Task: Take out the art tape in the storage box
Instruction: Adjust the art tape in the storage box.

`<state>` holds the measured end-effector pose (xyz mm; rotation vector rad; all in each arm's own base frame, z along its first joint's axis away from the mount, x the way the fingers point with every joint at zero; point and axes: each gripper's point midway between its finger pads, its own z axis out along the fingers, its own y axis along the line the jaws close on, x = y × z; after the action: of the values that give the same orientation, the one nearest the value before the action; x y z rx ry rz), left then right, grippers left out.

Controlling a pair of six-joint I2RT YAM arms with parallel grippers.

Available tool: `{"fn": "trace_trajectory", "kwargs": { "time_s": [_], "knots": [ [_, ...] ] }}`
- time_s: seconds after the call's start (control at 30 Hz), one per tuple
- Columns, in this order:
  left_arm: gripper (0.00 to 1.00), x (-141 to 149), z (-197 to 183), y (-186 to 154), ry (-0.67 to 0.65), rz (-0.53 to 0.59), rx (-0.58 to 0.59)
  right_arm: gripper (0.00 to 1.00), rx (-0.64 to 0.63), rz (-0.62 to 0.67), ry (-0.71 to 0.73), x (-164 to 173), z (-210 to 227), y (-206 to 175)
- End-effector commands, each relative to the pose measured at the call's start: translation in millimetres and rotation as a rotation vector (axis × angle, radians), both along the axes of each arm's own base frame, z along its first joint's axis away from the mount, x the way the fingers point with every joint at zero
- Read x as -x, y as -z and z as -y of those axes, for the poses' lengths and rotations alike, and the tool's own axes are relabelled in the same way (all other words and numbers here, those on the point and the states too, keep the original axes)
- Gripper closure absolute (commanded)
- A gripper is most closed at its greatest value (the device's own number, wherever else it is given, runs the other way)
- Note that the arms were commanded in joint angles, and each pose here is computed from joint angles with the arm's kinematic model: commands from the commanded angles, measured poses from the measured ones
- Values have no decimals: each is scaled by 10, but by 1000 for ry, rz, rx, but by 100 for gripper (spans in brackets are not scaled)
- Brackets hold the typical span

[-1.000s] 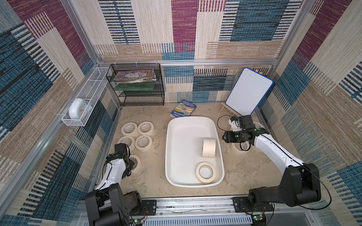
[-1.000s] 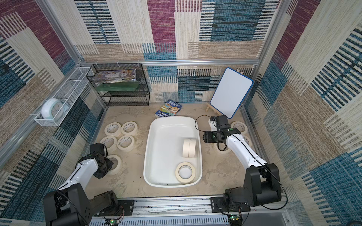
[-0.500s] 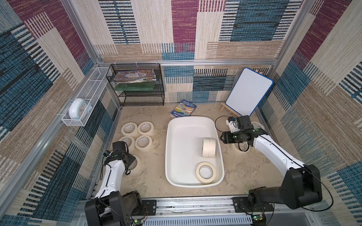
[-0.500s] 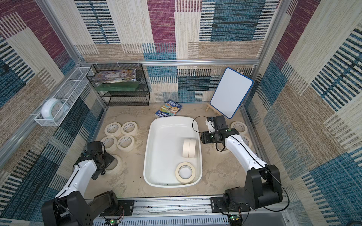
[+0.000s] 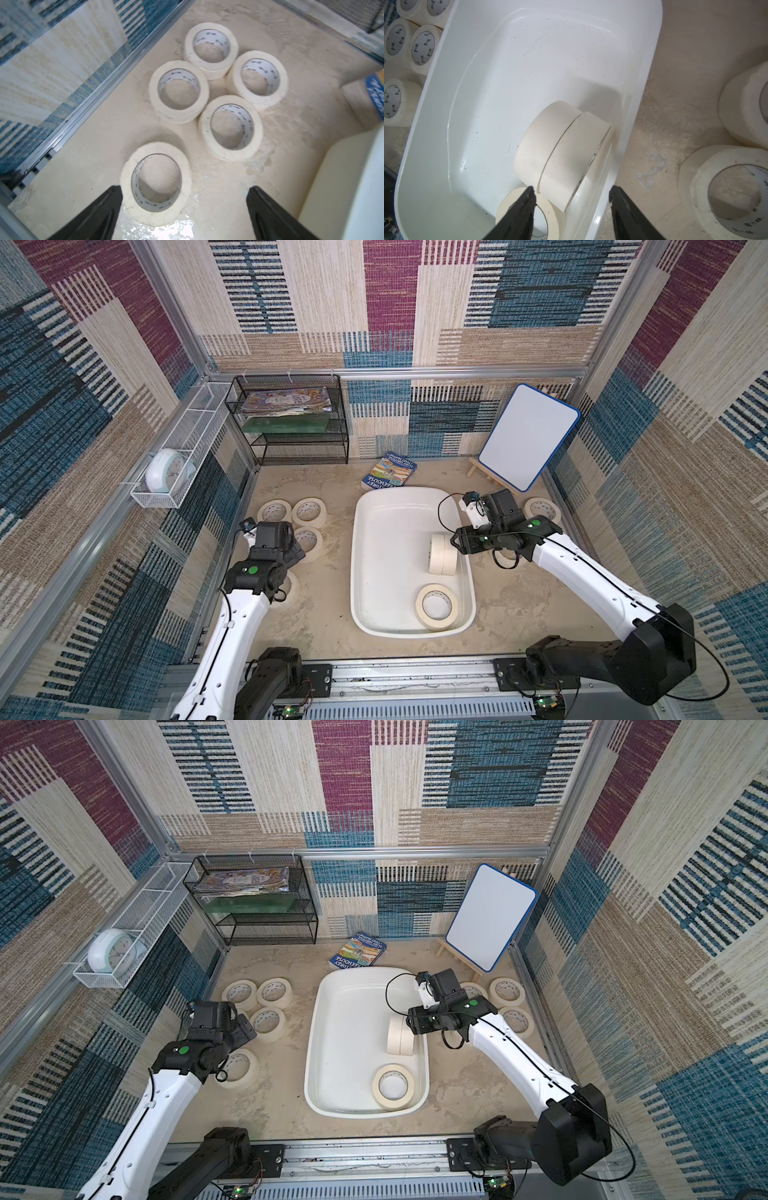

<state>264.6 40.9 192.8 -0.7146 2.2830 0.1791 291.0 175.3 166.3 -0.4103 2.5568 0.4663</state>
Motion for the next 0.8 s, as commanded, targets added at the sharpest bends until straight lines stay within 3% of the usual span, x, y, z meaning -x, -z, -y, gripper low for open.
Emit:
{"fn": "trace_trajectory", "kwargs": {
  "time_s": [0.0,0.23,0.53,0.67,0.77],
  "knots": [
    [1,-99,114,-217,92,-27,-106,38,-29,-73,8,44,-71,114],
    [1,-375,731,-443,363,-50,-120,38,-92,-115,-64,-101,-408,233],
    [1,-664,1270,-364,518,-85,-118,37,-276,-97,-278,-192,-1296,-193],
    [1,-759,1478,-340,577,-93,-111,37,-207,-60,-239,-210,-1162,-214],
    [1,-786,1644,-350,632,-97,-99,36,-57,-45,-158,-227,-865,-99]
  ]
}}
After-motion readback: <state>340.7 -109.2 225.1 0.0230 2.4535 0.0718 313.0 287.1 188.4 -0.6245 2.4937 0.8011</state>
